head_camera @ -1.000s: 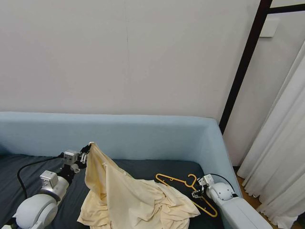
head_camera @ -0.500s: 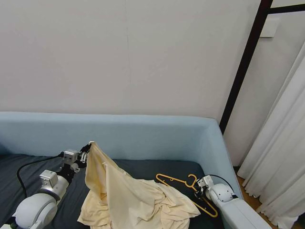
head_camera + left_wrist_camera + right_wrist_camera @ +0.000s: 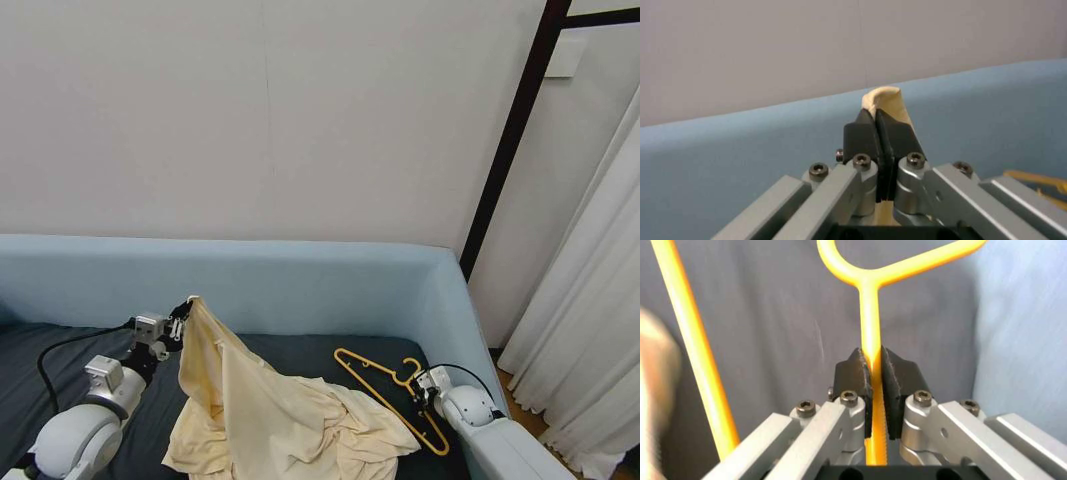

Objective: Pick up the clothes from the sofa and hang them on the clothes hanger.

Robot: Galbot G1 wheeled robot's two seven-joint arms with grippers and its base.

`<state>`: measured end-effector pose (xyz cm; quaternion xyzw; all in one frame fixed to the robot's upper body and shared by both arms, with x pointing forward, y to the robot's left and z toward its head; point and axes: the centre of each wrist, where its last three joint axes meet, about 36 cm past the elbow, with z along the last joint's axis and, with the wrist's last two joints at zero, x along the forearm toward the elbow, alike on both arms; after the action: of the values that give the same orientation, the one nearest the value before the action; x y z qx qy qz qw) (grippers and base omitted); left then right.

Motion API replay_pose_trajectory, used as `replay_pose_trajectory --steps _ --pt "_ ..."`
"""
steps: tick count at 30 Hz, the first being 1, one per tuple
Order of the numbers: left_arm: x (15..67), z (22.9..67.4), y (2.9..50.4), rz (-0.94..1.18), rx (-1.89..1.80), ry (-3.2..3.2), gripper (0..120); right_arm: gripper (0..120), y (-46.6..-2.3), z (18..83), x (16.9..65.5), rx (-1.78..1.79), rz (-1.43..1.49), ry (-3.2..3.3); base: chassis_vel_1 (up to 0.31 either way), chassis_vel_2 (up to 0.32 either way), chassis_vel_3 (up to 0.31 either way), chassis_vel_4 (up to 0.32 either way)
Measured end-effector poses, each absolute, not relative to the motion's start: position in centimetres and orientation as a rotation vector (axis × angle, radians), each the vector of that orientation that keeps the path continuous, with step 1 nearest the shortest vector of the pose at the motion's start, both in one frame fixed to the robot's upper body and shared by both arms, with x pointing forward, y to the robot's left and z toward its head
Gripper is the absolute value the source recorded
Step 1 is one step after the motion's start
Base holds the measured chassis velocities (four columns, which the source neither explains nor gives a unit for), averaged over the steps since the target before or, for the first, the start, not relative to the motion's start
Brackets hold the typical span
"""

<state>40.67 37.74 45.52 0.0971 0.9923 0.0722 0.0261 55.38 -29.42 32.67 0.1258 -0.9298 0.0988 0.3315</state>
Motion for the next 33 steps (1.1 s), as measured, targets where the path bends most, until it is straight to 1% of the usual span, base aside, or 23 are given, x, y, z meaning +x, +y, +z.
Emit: replay_pose_trajectory --steps 2,3,5,8,12,14,18,19,23,24,33 --pt "40.7 45.5 37.6 0.222 0.305 3.068 0 4 -29.4 34.8 55.2 0.324 0.234 -2.545 0.0 0.0 0.0 0.0" --pt "40.7 45.5 37.6 0.222 0.305 3.068 0 4 -29.4 34.8 55.2 0.324 0.234 -2.545 0.0 0.0 0.0 0.0" --pt "40.8 45.5 37.5 0.22 0.311 3.067 0 4 -29.7 37.5 54.5 0.337 0.234 -2.726 0.0 0.0 0.0 0.0" --pt "40.8 45.6 37.3 0.216 0.317 3.064 0 4 -29.8 39.0 53.4 0.373 0.249 -2.83 0.0 0.0 0.0 0.0" --pt "40.6 45.6 37.4 0.2 0.308 3.053 0 4 -28.8 40.6 49.3 0.54 0.289 -2.98 0.0 0.0 0.0 0.0" --pt "40.5 45.7 37.4 0.19 0.304 3.047 0 4 -28.5 40.6 48.4 0.581 0.309 -2.997 0.0 0.0 0.0 0.0" --pt "40.3 46.4 37.0 0.166 0.299 3.026 0 4 -27.8 41.0 45.1 0.747 0.485 -3.056 0.0 0.0 0.0 0.0" --pt "40.3 46.4 37.0 0.166 0.299 3.026 0 4 -27.8 41.0 45.1 0.747 0.485 -3.056 0.0 0.0 0.0 0.0" --pt "40.0 47.0 36.5 0.141 0.293 3.027 0 4 -26.4 39.6 43.1 0.838 0.684 -3.064 0.0 0.0 0.0 0.0" --pt "40.0 47.0 36.5 0.141 0.293 3.027 0 4 -26.4 39.6 43.1 0.838 0.684 -3.064 0.0 0.0 0.0 0.0" --pt "39.4 47.7 36.0 0.131 0.304 3.032 0 4 -22.1 35.6 40.3 0.891 0.937 -2.983 0.0 0.0 0.0 0.0"
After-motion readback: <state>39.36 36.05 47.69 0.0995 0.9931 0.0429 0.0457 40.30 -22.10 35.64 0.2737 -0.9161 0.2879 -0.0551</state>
